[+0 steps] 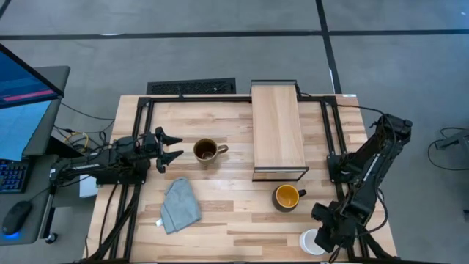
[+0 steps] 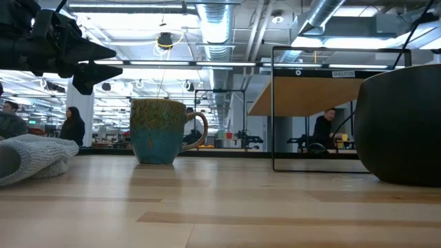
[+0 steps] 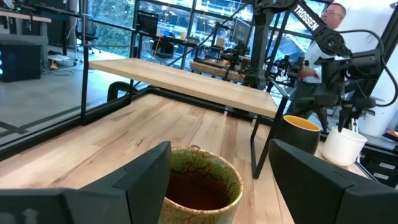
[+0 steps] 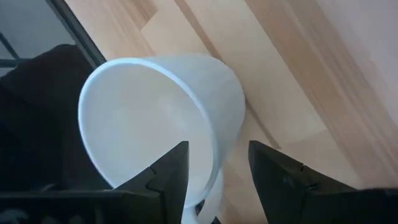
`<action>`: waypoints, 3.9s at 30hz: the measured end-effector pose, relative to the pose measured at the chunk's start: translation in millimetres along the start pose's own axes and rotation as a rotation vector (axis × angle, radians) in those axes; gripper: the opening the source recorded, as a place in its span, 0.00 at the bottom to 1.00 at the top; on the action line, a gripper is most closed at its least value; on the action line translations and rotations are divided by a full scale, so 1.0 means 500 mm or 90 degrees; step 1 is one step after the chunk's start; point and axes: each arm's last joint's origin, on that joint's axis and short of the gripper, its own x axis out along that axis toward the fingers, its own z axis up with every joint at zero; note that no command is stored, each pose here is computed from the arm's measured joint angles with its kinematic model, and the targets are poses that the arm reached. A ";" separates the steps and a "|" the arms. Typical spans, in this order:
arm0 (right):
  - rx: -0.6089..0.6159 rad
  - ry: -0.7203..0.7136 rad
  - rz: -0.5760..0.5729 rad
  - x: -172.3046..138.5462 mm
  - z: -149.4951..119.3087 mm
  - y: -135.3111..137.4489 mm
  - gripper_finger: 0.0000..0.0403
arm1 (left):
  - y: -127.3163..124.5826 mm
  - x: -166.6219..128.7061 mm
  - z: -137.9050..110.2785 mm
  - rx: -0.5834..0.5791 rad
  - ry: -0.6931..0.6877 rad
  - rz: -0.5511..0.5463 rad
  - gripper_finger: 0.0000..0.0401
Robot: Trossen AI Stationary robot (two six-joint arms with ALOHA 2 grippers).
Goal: Stack small to large cups/mugs on shelf
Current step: Put the white mug on the shelf
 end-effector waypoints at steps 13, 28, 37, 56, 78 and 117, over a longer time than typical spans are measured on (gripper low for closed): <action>-0.013 -0.002 -0.013 0.015 0.000 0.002 0.34 | 0.000 0.000 0.000 0.000 0.000 0.000 0.65; -0.012 -0.004 -0.011 0.015 0.001 0.002 0.23 | 0.000 0.000 0.000 0.000 0.000 0.000 0.65; -0.019 -0.004 -0.013 0.015 0.001 0.001 0.08 | 0.000 0.000 0.000 0.000 0.000 0.000 0.65; -0.065 0.010 -0.004 -0.003 0.038 0.000 0.03 | 0.000 0.000 0.000 0.000 0.000 0.000 0.65; -0.152 -0.034 -0.146 -0.242 0.114 0.021 0.02 | 0.000 0.000 0.000 0.000 0.000 0.000 0.65; -0.172 -0.233 -0.271 -0.485 0.358 -0.084 0.02 | 0.000 0.000 -0.001 0.000 0.004 -0.005 0.65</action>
